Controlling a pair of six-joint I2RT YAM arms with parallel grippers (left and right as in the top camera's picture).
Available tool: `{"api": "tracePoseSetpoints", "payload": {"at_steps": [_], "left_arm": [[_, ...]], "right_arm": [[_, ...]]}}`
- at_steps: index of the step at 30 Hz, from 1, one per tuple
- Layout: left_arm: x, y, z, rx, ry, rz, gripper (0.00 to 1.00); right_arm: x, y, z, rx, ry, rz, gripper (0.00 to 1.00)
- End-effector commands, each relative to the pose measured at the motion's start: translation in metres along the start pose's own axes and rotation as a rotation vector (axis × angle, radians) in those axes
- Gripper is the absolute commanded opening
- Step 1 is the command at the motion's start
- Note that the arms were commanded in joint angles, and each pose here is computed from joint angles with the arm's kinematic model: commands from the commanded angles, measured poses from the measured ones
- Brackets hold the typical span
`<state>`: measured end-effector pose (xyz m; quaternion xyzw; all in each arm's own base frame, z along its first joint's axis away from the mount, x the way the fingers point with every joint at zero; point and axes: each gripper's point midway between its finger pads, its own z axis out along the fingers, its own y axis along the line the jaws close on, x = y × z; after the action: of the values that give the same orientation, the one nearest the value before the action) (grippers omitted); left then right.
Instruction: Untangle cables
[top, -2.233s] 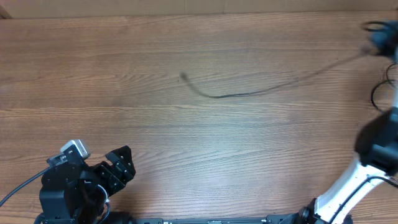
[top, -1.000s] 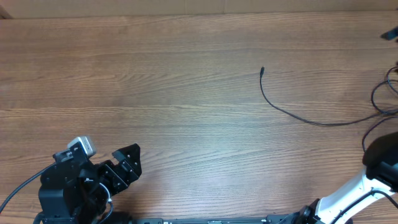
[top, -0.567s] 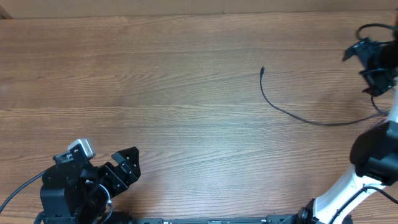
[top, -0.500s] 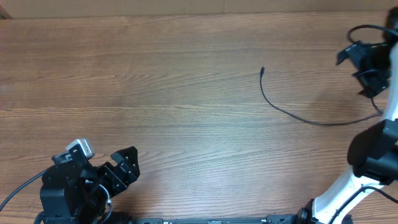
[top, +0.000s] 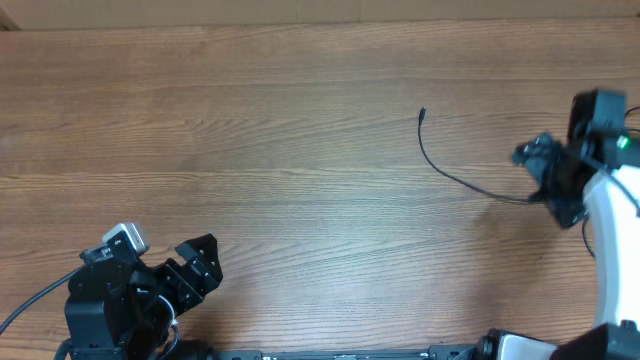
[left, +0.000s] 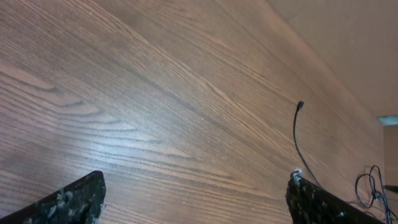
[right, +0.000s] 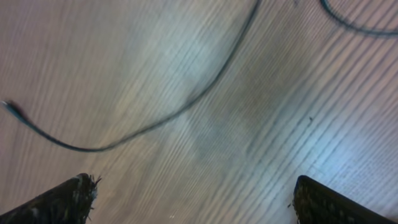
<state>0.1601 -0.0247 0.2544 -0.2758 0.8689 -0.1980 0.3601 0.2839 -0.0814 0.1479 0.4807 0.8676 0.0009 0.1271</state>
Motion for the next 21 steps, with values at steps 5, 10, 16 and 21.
{"api": "tracePoseSetpoints", "payload": {"at_steps": [5, 10, 16, 21], "left_arm": [[-0.002, 0.002, 0.000, -0.014, -0.009, 0.021, 0.92], [-0.002, 0.002, 0.000, -0.015, -0.009, 0.021, 0.92], [-0.004, 0.004, 0.000, -0.027, -0.018, 0.021, 0.93], [-0.004, 0.004, 0.000, -0.027, -0.019, 0.021, 0.93]], "right_arm": [[0.031, -0.013, 0.045, -0.043, 0.032, 0.021, 1.00], [0.035, -0.016, 0.068, -0.054, 0.014, 0.154, 1.00], [0.031, -0.019, 0.081, -0.060, -0.029, 0.314, 0.92], [0.019, -0.026, 0.083, -0.025, -0.099, 0.413, 0.88]]}}
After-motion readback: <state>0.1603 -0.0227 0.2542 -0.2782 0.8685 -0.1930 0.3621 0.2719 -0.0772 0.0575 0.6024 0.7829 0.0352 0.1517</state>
